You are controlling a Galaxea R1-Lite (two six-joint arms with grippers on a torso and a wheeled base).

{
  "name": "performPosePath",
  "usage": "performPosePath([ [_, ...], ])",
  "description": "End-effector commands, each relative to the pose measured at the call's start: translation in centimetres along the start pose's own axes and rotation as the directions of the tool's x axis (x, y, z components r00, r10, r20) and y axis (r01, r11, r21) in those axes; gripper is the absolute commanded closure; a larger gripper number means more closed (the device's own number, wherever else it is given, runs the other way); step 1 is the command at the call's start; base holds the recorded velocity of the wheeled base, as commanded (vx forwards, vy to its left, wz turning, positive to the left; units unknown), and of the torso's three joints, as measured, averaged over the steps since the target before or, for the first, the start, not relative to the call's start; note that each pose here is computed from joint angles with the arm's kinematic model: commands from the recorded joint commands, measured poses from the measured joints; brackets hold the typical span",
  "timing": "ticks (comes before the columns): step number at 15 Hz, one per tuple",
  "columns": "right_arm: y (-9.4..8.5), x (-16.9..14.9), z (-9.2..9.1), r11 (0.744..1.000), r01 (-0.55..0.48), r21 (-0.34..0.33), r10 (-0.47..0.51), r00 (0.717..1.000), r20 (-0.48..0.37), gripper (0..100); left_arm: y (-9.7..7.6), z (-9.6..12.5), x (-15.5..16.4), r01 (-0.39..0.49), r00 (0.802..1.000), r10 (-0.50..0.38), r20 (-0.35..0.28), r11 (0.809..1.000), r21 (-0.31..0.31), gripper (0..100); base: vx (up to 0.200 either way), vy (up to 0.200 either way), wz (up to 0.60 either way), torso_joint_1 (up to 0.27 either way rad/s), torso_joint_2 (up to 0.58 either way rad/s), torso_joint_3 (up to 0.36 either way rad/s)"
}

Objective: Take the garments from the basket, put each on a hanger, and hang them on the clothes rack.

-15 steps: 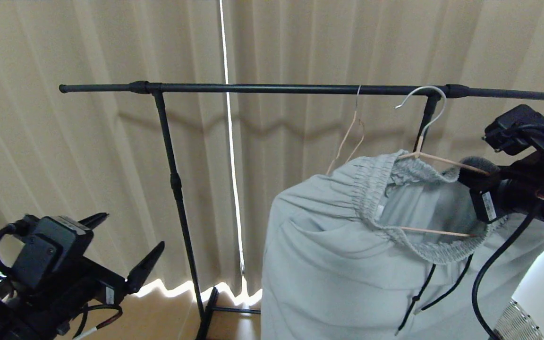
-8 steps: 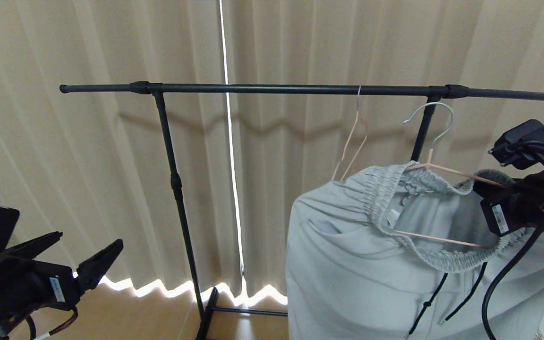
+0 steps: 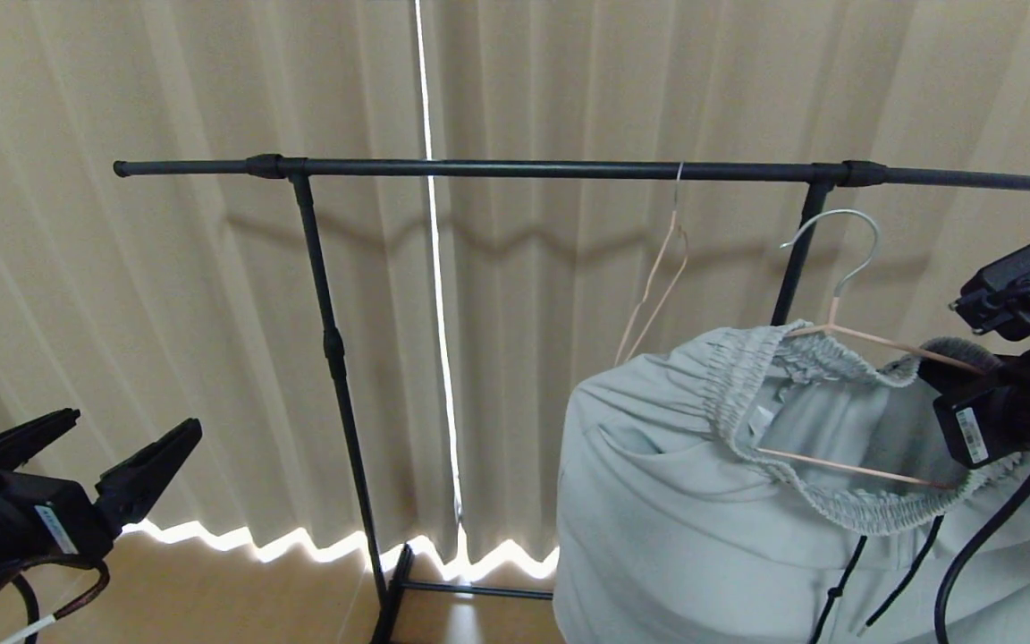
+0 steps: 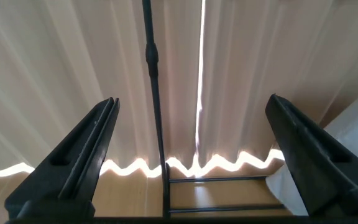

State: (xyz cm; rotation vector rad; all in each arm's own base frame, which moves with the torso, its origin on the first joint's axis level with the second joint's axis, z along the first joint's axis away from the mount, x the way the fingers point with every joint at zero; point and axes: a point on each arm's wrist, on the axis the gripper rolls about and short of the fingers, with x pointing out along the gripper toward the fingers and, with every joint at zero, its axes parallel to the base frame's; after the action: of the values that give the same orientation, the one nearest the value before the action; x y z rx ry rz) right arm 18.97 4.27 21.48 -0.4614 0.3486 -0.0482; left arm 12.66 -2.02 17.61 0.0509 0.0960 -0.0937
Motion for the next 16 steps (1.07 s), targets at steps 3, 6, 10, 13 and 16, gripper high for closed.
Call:
performPosePath([
  [3,0.2,0.0,-0.5,1.0,-0.005,-0.002,0.005,1.0,-0.007,100,0.0,0.0,0.1,0.003,1.0,-0.003,-0.004,1.0,0.002,0,0.0,0.0,0.0,0.0,0.0,0.0],
  [6,0.2,0.0,-0.5,1.0,-0.006,-0.001,0.006,1.0,-0.007,100,-0.2,-0.5,0.7,0.011,0.999,-0.011,-0.04,1.0,0.01,0,0.0,0.133,0.0,-0.002,0.0,0.002],
  [10,0.3,0.1,-0.5,1.0,-0.01,-0.003,0.01,1.0,-0.009,100,-0.2,-0.6,0.9,0.012,0.999,-0.011,-0.051,1.0,0.011,0,0.0,0.2,0.0,0.0,0.0,0.005],
  [13,0.3,0.2,-0.6,1.0,-0.01,-0.004,0.01,1.0,-0.013,100,-0.2,-0.7,0.9,0.013,0.998,-0.013,-0.054,1.0,0.013,0,0.0,0.2,0.0,0.006,0.0,0.004],
  [16,0.6,0.6,-0.8,1.0,-0.003,-0.013,0.003,0.999,-0.039,100,-0.2,-0.8,1.0,0.012,0.998,-0.011,-0.063,1.0,0.013,0,0.0,0.067,0.0,-0.002,0.0,0.001],
])
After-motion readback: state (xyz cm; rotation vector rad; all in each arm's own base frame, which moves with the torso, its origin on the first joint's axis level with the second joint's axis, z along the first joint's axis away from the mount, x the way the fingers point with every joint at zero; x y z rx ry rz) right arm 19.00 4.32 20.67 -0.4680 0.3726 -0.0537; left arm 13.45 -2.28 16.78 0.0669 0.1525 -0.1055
